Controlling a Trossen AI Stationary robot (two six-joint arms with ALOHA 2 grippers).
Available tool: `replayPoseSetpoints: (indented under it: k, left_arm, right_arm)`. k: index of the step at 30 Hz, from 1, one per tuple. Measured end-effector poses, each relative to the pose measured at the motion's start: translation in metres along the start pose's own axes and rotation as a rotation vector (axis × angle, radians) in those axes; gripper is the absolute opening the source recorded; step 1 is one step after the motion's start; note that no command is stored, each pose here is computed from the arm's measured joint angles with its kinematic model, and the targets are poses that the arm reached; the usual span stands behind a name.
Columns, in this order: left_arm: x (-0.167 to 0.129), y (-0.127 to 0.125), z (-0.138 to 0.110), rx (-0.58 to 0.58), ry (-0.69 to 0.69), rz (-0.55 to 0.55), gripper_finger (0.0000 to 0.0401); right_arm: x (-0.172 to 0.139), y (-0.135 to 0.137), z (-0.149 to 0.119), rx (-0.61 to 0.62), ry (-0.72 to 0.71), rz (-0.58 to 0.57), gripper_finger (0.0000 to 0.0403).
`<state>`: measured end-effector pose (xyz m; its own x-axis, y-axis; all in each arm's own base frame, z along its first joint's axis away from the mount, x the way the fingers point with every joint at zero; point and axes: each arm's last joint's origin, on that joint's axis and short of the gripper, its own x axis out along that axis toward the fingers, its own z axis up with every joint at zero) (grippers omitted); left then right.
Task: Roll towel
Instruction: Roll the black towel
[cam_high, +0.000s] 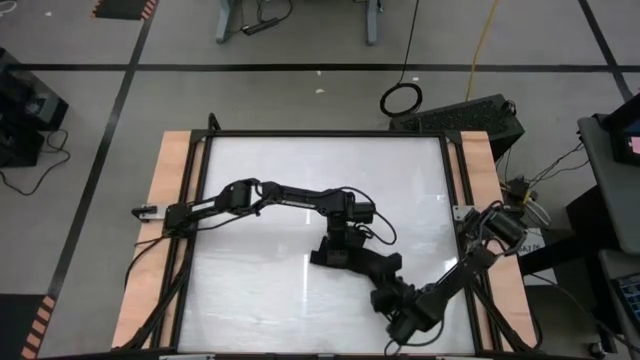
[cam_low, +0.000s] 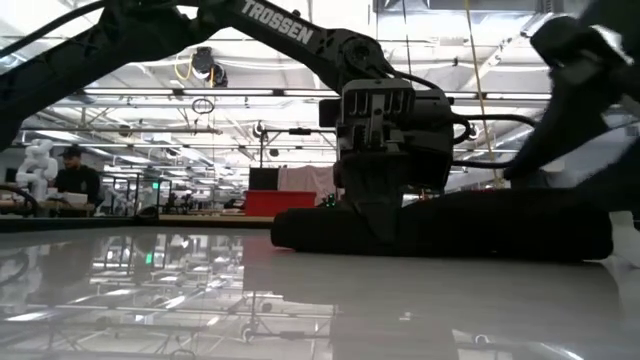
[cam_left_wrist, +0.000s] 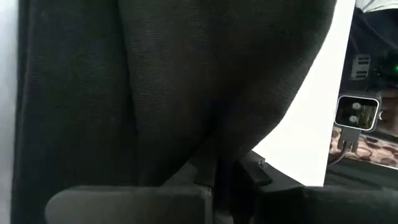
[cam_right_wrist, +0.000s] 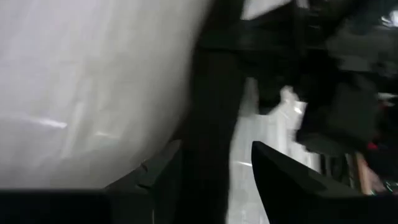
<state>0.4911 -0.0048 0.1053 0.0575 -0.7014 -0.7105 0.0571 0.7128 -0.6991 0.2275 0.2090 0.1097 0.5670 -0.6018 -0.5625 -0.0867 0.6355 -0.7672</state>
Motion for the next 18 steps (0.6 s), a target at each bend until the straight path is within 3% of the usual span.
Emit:
replayPoseSetpoints:
  k: [4, 11, 14, 18]
  left_arm:
    - [-0.002, -0.001, -0.002, -0.013, 0.011, -0.005, 0.0022]
    - [-0.003, -0.001, -0.007, -0.022, 0.047, -0.011, 0.0022]
    - [-0.002, -0.002, -0.009, -0.012, 0.070, -0.013, 0.0022]
    - [-0.002, -0.003, -0.012, 0.027, 0.097, -0.005, 0.0022]
  right_arm:
    - [0.010, -0.005, 0.003, 0.045, 0.025, -0.012, 0.0183]
    - [0.027, -0.010, 0.005, 0.151, 0.165, 0.170, 0.0174]
    - [0.028, -0.011, 0.006, 0.180, 0.195, 0.229, 0.0133]
    - [0.022, -0.015, 0.009, 0.211, 0.202, 0.308, 0.0033]
